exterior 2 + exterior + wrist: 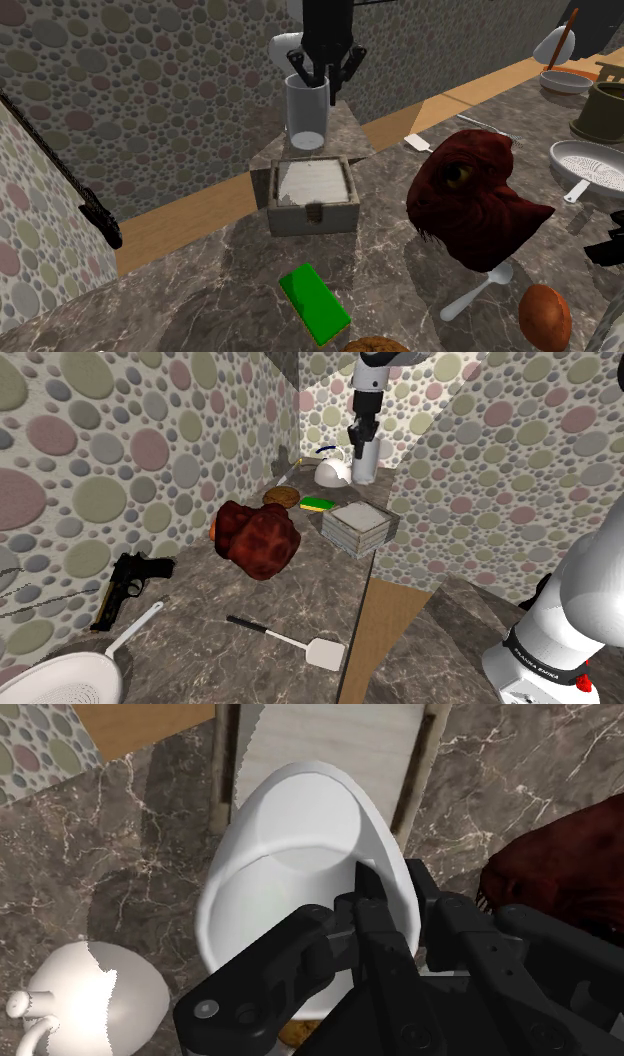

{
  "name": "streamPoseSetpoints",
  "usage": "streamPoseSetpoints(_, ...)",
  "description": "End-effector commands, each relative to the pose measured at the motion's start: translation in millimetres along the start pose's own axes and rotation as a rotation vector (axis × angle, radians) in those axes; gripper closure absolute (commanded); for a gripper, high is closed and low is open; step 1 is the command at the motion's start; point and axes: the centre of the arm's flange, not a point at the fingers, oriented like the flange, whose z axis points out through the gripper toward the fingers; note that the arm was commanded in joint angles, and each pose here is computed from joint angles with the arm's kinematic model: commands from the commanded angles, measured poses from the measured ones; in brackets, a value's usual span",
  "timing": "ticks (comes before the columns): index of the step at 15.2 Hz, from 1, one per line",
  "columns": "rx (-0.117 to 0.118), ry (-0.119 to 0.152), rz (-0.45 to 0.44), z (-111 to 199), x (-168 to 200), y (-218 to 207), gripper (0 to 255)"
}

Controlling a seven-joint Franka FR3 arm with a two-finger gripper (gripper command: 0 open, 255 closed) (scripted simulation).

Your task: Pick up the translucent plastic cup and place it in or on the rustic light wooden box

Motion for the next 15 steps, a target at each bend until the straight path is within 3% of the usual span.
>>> streamPoseSetpoints(1, -0.001, 0.001, 0.001, -5.6, -18.7, -13.3, 255)
streamPoseSetpoints(15, -0.001, 0.001, 0.001, 68.4, -19.2, -12.0, 255)
